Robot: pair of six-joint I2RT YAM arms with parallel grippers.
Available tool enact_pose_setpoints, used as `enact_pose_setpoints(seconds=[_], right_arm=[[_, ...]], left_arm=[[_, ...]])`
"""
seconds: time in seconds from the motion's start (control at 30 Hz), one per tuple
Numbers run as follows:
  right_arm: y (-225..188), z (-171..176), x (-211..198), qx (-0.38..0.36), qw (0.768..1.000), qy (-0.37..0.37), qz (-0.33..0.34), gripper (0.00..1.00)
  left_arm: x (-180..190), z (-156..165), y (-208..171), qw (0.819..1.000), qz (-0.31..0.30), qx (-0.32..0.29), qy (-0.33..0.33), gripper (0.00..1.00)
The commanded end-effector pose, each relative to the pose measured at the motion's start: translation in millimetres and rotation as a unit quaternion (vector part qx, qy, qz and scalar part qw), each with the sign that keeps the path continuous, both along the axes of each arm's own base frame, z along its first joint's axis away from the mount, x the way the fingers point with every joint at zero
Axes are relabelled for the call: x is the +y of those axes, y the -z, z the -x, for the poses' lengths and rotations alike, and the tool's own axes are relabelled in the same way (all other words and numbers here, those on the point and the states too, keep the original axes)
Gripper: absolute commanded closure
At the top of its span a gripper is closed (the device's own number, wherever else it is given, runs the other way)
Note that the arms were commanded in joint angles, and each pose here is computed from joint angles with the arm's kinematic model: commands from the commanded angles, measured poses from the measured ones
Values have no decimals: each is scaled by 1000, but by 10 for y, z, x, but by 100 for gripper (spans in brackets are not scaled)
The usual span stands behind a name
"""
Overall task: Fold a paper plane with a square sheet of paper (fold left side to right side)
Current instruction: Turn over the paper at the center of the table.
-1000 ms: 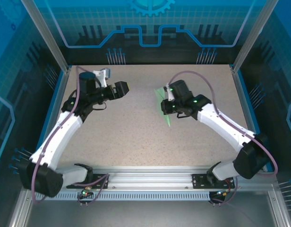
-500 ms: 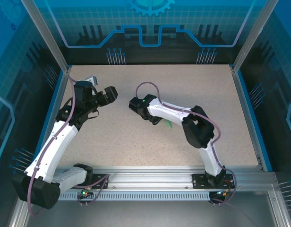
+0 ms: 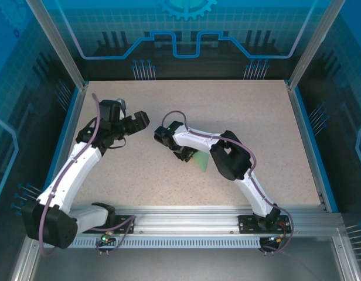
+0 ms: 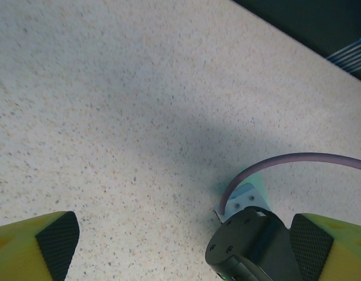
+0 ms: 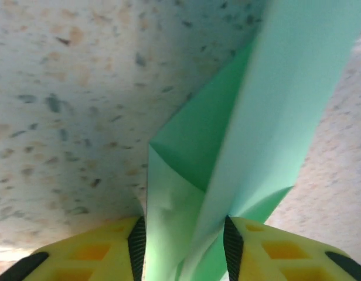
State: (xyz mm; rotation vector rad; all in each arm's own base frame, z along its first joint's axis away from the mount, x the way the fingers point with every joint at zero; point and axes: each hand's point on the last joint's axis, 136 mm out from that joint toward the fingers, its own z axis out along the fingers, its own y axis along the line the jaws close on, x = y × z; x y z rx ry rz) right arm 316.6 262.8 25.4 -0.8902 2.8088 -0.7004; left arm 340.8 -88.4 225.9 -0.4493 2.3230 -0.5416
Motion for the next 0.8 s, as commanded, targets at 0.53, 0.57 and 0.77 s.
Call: enact_pose_setpoints(seconds=[0.53,0.57,0.77], right_arm=[[-977,250,-347,-91,907,117,-395,18],[-986,255,-390,-98,900,124,-406,16],[-1048,272,-658,-130,851,165,-482,0]], left_arm=[[-1142,-92,989,951,221,143,161,20],[-1209,-97,1045,948,229,149,166,20],[-1669,-192,1247,928,255,176,207,21]])
